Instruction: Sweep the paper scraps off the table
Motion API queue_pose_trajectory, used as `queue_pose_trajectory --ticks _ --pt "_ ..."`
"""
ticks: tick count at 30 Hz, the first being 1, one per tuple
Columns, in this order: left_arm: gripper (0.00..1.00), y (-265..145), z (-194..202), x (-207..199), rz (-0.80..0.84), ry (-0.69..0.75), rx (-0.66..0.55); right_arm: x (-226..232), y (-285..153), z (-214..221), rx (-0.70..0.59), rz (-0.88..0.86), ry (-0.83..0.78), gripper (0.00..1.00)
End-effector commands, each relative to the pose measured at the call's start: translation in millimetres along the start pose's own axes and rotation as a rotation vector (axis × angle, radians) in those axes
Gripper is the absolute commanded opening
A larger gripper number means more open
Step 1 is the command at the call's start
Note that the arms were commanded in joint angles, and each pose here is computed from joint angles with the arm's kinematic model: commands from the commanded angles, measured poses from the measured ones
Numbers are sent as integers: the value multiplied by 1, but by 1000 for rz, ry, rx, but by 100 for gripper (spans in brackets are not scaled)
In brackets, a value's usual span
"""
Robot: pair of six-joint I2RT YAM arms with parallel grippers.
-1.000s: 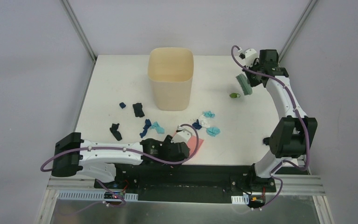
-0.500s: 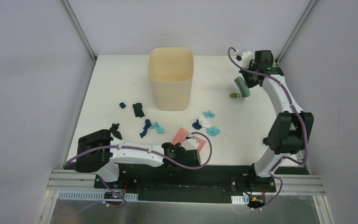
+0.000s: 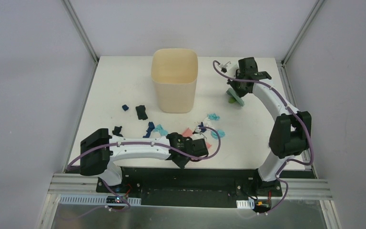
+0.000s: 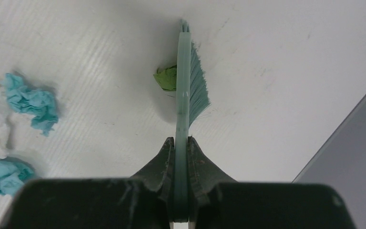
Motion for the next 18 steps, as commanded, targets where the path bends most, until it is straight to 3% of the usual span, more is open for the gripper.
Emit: queue_pose_trajectory --ticks 1,14,18 --pt "10 0 10 10 75 -7 54 46 -19 6 28 -123 7 0" --pt "7 31 -15 5 149 53 78 165 -54 51 131 -441 -122 0" --pt "7 35 -24 5 141 43 57 188 -87 54 130 -592 -66 0"
Point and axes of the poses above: each gripper's point midway between its finger pads, its own y axis out along the fingers, its own x axis along the line the jaws close on, z = x × y, the point moved 4 cm from there along -y, back along the fingers, and after that the axes turned 15 degrees about y, right-handed, at the moved point
